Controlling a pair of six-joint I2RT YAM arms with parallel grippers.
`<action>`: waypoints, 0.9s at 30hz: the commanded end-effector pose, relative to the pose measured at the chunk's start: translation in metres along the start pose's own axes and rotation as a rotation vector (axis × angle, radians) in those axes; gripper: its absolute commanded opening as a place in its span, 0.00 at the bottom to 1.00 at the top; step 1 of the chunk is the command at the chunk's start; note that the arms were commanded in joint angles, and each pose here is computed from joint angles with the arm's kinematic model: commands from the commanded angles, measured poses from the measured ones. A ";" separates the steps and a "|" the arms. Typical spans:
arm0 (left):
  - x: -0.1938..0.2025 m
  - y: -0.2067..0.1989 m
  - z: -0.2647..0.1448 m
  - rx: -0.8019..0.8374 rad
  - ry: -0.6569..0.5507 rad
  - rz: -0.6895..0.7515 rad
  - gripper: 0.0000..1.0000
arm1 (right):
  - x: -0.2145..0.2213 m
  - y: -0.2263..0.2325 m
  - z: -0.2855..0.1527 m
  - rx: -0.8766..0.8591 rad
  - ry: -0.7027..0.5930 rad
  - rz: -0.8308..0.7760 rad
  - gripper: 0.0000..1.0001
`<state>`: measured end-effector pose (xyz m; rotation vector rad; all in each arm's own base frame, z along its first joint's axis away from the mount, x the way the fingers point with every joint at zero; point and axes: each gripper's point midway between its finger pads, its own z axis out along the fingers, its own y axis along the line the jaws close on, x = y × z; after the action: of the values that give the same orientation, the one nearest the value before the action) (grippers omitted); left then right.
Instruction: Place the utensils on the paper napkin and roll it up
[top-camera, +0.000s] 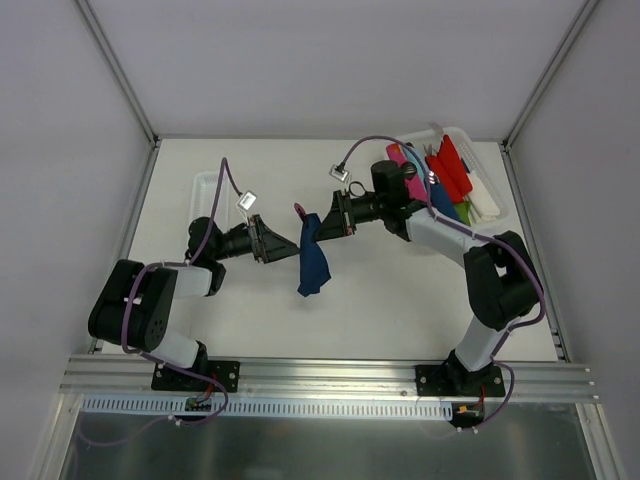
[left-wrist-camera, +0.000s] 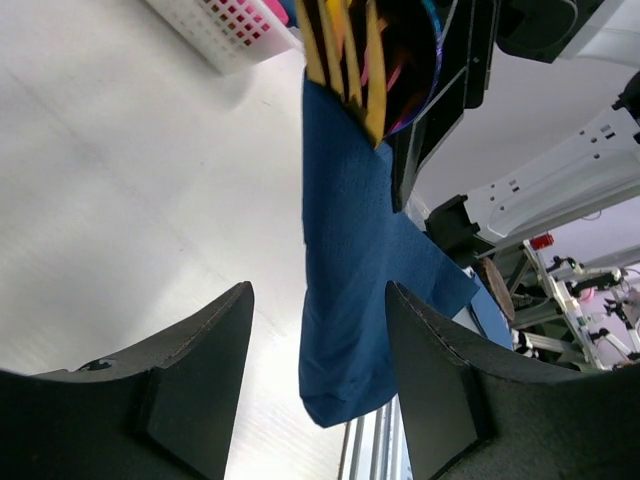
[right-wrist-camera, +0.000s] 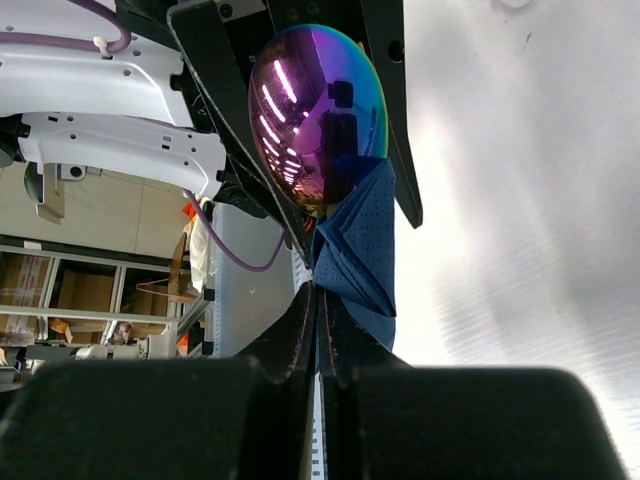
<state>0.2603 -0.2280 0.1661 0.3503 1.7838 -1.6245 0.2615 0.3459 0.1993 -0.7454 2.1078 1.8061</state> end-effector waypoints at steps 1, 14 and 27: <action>-0.031 -0.072 0.001 0.252 -0.074 0.453 0.55 | -0.002 0.032 0.000 -0.065 0.006 -0.090 0.00; -0.014 -0.097 0.011 0.350 0.001 0.470 0.50 | 0.002 0.051 0.014 -0.107 0.042 -0.118 0.00; -0.017 -0.110 0.008 0.371 -0.007 0.507 0.11 | -0.003 0.058 0.015 -0.127 0.041 -0.126 0.00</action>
<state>0.2238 -0.2519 0.1955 0.5754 1.7175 -1.7383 0.2324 0.3634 0.2071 -0.8511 2.0887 1.8809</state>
